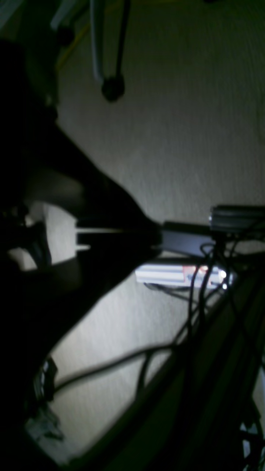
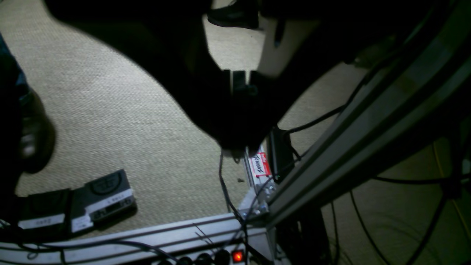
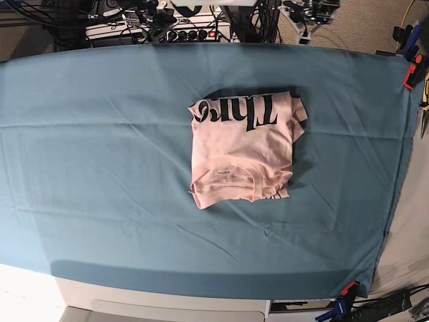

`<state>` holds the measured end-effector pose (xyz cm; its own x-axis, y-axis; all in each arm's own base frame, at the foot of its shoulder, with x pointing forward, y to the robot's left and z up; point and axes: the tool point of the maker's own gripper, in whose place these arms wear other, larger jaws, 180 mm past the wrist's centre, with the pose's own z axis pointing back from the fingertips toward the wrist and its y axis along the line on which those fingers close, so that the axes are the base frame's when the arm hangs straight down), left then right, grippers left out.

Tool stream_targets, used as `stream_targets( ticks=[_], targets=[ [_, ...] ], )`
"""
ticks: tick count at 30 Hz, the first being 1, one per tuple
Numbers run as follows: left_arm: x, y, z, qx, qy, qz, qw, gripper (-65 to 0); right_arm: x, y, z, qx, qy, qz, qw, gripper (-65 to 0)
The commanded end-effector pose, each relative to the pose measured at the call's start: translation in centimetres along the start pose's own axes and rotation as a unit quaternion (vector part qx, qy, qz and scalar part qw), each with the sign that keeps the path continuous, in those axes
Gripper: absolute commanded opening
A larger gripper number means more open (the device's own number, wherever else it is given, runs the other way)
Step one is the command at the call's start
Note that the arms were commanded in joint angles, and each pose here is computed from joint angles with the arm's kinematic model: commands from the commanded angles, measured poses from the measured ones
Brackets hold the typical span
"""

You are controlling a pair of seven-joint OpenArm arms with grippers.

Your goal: Fold the T-shirt properly

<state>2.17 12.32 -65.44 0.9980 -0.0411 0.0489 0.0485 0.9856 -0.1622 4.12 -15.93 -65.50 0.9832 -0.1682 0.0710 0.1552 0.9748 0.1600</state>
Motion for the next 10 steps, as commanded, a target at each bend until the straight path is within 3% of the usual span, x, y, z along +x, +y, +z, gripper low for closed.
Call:
stream_targets(
  ticks=[1,10],
  targets=[
    [0.2,-0.7,-0.2,-0.001,-0.002,0.003,1.0,-65.0,0.4,-0.6,0.1,-0.005,-0.007,-0.003,1.0,-65.0],
    [1.2,-2.9,-0.5,-0.01,-0.012,0.007,1.0,-65.0,0.8,-0.6,0.2,0.0,-0.018,-0.042,0.999,-65.0]
  ],
)
